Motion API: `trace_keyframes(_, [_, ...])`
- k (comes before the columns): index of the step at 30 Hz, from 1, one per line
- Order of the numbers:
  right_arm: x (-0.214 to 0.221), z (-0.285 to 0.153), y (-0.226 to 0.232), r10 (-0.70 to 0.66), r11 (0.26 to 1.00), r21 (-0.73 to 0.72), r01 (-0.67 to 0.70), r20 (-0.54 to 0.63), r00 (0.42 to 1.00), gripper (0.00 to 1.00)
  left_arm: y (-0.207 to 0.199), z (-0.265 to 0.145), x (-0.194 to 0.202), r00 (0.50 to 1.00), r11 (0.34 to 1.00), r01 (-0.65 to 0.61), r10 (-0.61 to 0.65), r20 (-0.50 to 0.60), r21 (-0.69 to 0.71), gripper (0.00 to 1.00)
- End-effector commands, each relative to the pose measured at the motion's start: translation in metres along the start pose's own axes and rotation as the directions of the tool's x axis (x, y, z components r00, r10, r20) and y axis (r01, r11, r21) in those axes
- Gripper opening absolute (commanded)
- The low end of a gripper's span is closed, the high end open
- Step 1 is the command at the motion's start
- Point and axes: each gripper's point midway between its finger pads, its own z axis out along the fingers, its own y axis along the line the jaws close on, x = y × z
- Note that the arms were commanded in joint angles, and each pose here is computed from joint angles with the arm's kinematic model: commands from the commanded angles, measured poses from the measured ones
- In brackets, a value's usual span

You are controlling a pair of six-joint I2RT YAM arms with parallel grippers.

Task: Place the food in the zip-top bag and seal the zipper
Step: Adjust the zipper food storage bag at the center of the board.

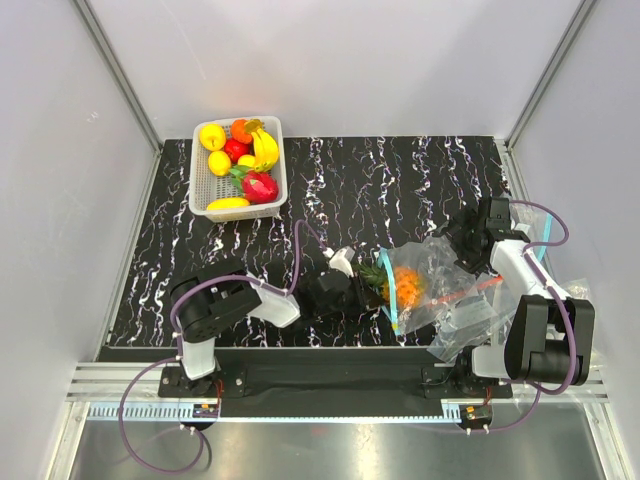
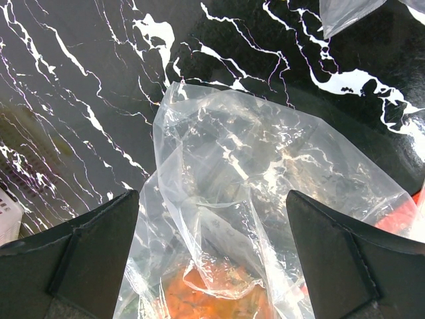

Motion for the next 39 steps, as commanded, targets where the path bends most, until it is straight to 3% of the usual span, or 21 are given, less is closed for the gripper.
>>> trace_keyframes(1, [-0.018, -0.011, 0.015, -0.014, 0.999, -0.032, 0.016, 0.06, 0.998, 1.0, -0.016, 0.002, -0.003, 1.0, 0.998, -0.002, 0.001, 0.016, 0.058, 0.2])
trace_keyframes(4, [-0.019, -0.012, 0.014, -0.023, 0.999, -0.029, 0.025, 0.063, 0.998, 1.0, -0.027, 0.003, -0.009, 0.999, 0.997, -0.029, 0.027, 0.028, 0.07, 0.01])
trace_keyframes(10, [-0.046, -0.039, 0.015, -0.164, 0.986, 0.048, 0.158, 0.165, 0.973, 1.0, -0.024, -0.008, -0.03, 0.987, 0.991, -0.133, 0.135, 0.092, -0.029, 0.0])
trace_keyframes(11, [-0.068, -0.055, 0.018, -0.189, 0.98, 0.113, 0.164, 0.264, 0.946, 1.0, -0.024, -0.009, -0.031, 0.984, 0.988, -0.148, 0.151, 0.097, -0.036, 0.0])
trace_keyframes(15, [-0.061, -0.089, 0.048, -0.368, 0.924, 0.238, 0.3, 0.331, 0.869, 1.0, -0.02, -0.011, -0.035, 0.978, 0.983, -0.17, 0.176, 0.113, -0.066, 0.0])
trace_keyframes(20, [-0.014, -0.105, 0.1, -0.539, 0.841, 0.18, 0.51, 0.209, 0.816, 1.0, -0.022, -0.014, -0.039, 0.972, 0.979, -0.191, 0.2, 0.121, -0.076, 0.0])
trace_keyframes(27, [0.072, -0.123, 0.117, -0.722, 0.692, 0.115, 0.713, 0.084, 0.687, 0.9, -0.02, -0.016, -0.042, 0.967, 0.974, -0.208, 0.219, 0.128, -0.09, 0.0])
trace_keyframes(30, [0.093, -0.127, 0.117, -0.77, 0.636, 0.134, 0.76, 0.047, 0.636, 0.88, -0.021, -0.017, -0.042, 0.967, 0.974, -0.21, 0.219, 0.13, -0.084, 0.0])
trace_keyframes(39, [0.12, -0.108, 0.108, -0.827, 0.545, 0.203, 0.813, -0.028, 0.561, 0.82, -0.024, -0.019, -0.043, 0.965, 0.973, -0.215, 0.225, 0.133, -0.08, 0.0])
